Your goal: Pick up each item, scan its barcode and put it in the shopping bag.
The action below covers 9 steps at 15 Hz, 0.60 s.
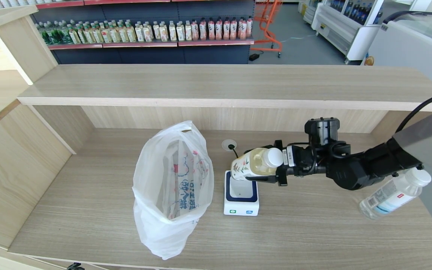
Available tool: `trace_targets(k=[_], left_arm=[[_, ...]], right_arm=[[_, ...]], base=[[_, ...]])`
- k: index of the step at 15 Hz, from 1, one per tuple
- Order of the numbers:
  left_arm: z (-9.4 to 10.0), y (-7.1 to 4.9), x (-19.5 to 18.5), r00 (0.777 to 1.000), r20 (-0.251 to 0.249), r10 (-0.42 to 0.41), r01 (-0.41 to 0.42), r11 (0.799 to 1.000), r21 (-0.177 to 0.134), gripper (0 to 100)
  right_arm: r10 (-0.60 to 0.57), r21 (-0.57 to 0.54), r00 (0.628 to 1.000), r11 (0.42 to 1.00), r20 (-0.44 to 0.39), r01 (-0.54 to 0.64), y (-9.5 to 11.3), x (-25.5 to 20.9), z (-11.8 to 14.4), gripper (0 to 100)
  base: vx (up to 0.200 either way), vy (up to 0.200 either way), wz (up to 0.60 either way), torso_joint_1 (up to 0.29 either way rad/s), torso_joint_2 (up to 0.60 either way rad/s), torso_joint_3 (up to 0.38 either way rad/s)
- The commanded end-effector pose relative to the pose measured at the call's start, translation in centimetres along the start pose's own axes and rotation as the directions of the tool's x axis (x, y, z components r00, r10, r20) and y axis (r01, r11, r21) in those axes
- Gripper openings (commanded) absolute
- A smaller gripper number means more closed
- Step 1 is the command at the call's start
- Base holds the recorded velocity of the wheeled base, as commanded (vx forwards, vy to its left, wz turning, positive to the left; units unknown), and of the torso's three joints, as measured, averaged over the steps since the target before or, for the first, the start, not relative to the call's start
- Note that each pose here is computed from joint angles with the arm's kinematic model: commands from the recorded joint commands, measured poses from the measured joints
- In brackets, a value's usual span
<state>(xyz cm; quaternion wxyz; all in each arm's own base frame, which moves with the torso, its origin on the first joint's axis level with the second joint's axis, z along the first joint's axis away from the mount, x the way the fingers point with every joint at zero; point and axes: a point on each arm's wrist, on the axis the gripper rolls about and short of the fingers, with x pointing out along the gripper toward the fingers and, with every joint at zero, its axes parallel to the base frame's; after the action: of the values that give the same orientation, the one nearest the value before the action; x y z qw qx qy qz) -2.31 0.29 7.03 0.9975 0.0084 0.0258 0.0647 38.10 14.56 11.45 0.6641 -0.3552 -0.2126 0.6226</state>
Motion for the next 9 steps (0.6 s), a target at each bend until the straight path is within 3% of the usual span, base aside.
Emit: trace_targets(k=[1,9], left_arm=[[0.0,0.0,0.01,1.0,-0.001,0.001,-0.001,1.0,0.0,100],[0.0,0.0,0.0,1.0,0.0,0.001,-0.001,1.0,0.0,100]], right_arm=[[0.011,0.001,1.0,1.0,0.002,-0.011,0.33,0.52,-1.21,0],[0.016,-0.006,1.0,1.0,0.01,-0.016,0.41,0.61,-1.43,0]], base=[[0.0,0.0,0.0,0.0,0.0,0.0],[0.0,0.0,0.0,0.0,0.0,0.0]])
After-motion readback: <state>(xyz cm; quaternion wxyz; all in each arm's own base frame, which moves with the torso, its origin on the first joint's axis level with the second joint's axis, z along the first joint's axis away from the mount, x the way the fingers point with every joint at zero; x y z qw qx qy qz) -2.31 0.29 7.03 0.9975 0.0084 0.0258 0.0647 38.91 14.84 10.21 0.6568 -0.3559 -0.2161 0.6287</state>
